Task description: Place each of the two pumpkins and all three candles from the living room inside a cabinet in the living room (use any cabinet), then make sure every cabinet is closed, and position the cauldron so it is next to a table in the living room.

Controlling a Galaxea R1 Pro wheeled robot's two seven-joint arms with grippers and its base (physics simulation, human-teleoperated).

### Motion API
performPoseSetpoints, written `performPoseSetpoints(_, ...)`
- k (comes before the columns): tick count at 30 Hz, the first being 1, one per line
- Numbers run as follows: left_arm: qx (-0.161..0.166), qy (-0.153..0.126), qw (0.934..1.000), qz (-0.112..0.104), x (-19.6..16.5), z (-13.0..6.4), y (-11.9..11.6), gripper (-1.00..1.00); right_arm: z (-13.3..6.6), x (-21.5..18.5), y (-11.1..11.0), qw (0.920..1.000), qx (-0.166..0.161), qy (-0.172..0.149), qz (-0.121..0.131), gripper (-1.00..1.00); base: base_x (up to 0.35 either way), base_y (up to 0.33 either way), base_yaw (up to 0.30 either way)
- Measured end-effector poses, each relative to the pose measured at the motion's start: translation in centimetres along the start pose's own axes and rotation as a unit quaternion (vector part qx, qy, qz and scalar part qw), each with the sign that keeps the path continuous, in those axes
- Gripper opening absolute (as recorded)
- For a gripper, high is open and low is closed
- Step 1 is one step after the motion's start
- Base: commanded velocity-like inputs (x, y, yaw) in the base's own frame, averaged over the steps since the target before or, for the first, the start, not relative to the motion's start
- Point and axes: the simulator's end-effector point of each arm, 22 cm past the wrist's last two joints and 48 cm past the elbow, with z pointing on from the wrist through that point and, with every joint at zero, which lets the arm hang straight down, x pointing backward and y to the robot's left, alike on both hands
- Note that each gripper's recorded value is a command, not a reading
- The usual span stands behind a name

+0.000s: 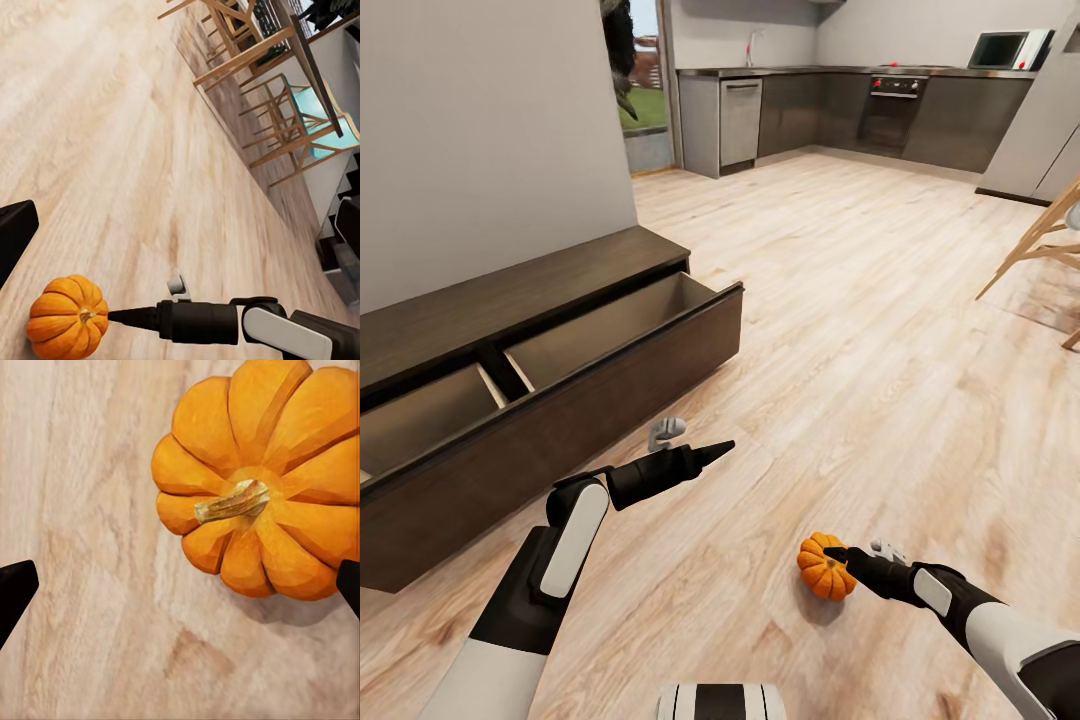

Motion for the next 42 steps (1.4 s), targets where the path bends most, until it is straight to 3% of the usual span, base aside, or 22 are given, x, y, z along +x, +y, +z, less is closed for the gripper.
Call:
performPoseSetpoints(12,0.0,0.0,1.0,0.0,0.0,0.0,0.0,1.0,0.0,0.0,-0.3,1.0,0.005,0.0,0.0,1.0,0.0,-0.001,0.0)
performPoseSetpoints(19,0.0,0.0,1.0,0.0,0.0,0.0,0.0,1.0,-0.1,-0.1,-1.8,0.9992,0.041,-0.001,0.0,1.0,0.0,0.0,0.0)
performPoseSetpoints(30,0.0,0.0,1.0,0.0,0.0,0.0,0.0,1.0,-0.1,-0.1,-1.9,0.9991,0.043,-0.003,-0.001,1.0,0.0,0.0,0.0)
performPoseSetpoints(42,-0.002,0.003,1.0,-0.004,0.4,0.2,0.6,1.0,0.3,-1.0,-2.4,0.9984,0.047,-0.026,-0.016,1.0,0.0,0.0,0.0)
